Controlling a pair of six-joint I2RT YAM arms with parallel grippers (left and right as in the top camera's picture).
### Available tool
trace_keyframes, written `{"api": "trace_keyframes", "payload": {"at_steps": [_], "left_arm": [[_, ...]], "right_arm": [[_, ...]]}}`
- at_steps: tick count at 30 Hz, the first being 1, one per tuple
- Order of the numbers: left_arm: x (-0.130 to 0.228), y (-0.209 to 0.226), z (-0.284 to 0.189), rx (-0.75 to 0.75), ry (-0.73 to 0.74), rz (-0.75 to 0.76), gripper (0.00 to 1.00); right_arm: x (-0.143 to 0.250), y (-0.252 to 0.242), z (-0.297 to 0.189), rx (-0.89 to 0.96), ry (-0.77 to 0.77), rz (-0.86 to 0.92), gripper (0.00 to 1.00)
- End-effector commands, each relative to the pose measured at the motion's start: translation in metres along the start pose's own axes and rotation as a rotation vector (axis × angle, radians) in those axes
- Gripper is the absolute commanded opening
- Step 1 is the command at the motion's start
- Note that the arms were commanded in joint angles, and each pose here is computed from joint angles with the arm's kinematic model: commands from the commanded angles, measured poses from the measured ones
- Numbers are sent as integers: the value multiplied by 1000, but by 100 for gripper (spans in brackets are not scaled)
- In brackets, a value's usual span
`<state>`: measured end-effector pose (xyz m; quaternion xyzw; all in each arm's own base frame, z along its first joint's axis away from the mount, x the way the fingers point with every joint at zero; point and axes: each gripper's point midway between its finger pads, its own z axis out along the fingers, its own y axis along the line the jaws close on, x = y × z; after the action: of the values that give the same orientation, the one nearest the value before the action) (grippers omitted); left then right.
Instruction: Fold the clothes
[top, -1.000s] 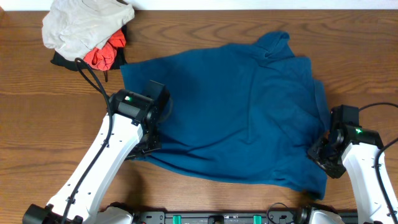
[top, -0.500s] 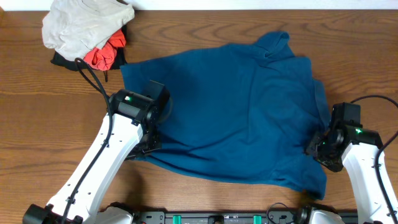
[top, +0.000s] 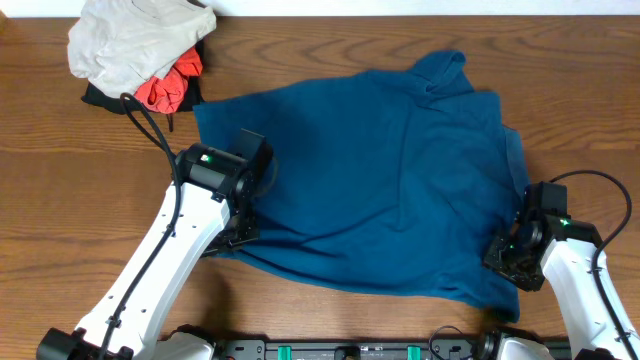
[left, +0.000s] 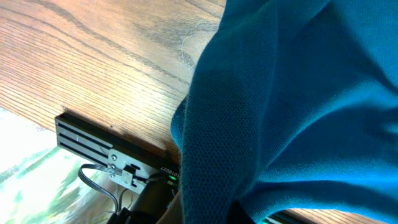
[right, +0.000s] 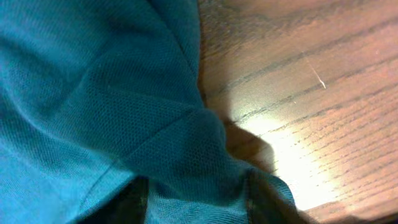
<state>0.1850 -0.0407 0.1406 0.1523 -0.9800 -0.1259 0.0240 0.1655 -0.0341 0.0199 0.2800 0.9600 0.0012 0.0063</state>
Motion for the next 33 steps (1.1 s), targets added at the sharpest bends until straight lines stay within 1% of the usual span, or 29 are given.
{"api": "trace_keyframes", "payload": {"at_steps": [1,5,6,7,8,10,12,15,17,22,24,30,33], "left_arm": [[-1,5,1,-23,-7,7,8],[-1,5,1,-23,-7,7,8],[-1,5,1,-23,-7,7,8],[-1,5,1,-23,-7,7,7],[-1,5,1,-23,-7,7,8],[-1,5,1,-23,-7,7,8],[-1,5,1,-23,-7,7,8],[-1,5,1,-24,-5,8,8],[-1,6,1,-25,-4,8,8],[-1,5,1,-25,-5,8,8],[-1,5,1,-25,-5,8,8],[-1,5,1,-25,-5,8,8],[-1,5,1,-24,-5,8,8]], "right_arm": [[-1,2,-4,-16,-1,12,22],[-2,3,-16,-11,11,62,13],[-3,3,-20,-10,13,78,13],[-3,3,-22,-10,15,85,17],[-4,3,-25,-8,17,96,24],[-4,1,-27,4,16,112,58],[-4,-9,-27,59,8,173,71],[-3,-22,-29,131,-8,253,76],[-3,-21,-29,130,-7,253,80],[2,-20,-25,123,10,251,96],[5,-21,-21,121,21,250,99],[16,-16,-5,83,53,200,99],[21,-6,0,20,79,178,99]]}}
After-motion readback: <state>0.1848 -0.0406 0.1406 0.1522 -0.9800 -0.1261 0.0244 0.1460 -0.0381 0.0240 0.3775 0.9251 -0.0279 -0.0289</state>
